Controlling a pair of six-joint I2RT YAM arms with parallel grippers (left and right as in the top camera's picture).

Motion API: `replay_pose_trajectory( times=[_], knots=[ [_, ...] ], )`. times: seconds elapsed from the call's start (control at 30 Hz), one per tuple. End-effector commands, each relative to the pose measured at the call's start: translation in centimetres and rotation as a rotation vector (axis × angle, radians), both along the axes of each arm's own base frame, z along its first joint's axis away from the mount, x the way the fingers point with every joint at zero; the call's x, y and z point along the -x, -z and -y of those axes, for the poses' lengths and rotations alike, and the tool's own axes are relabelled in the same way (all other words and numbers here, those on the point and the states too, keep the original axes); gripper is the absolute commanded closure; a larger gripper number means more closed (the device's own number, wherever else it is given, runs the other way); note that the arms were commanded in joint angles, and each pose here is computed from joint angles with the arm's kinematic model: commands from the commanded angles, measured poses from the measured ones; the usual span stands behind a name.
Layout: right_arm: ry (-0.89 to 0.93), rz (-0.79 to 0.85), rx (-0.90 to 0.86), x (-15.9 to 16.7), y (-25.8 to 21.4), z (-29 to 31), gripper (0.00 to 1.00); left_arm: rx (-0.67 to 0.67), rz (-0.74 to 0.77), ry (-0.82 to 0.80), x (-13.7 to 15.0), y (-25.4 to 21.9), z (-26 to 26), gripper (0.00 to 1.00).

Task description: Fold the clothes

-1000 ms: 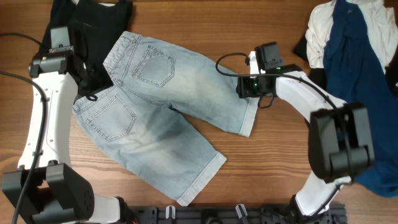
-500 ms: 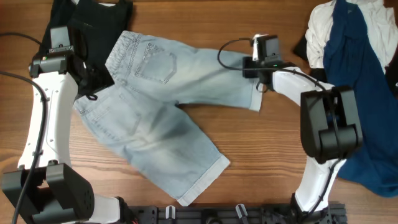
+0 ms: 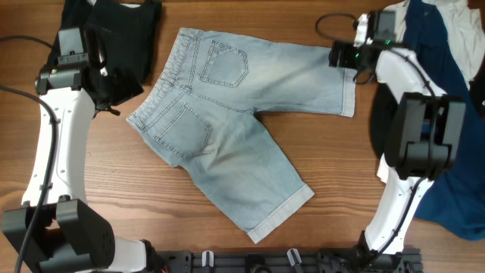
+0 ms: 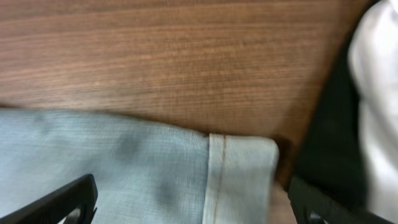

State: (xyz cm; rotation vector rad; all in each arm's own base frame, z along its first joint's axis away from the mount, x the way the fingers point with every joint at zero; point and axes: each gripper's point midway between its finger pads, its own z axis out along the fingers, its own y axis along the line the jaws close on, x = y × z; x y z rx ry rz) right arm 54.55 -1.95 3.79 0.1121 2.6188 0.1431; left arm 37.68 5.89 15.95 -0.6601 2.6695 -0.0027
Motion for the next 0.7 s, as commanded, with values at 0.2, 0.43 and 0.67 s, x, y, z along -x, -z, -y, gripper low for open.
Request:
replay_pose_trajectory(
  times=[0.2, 0.43, 0.67],
  knots=[
    [-0.180, -0.117, -0.193, 10.4, -15.5, -7.2, 0.00, -0.039, -0.035, 0.046, 0.5, 0.3, -0.3, 0.00],
    [-0.242, -0.372, -0.102, 20.0, -14.8, -10.3, 0.00, -0.040, -0.038, 0.050, 0.6, 0.3, -0.3, 0.00],
    [-0.264, -0.500, -0.067, 28.2, -8.9, -12.5, 0.04, -0.046, -0.047, 0.070, 0.7, 0.4, -0.3, 0.00]
  ],
)
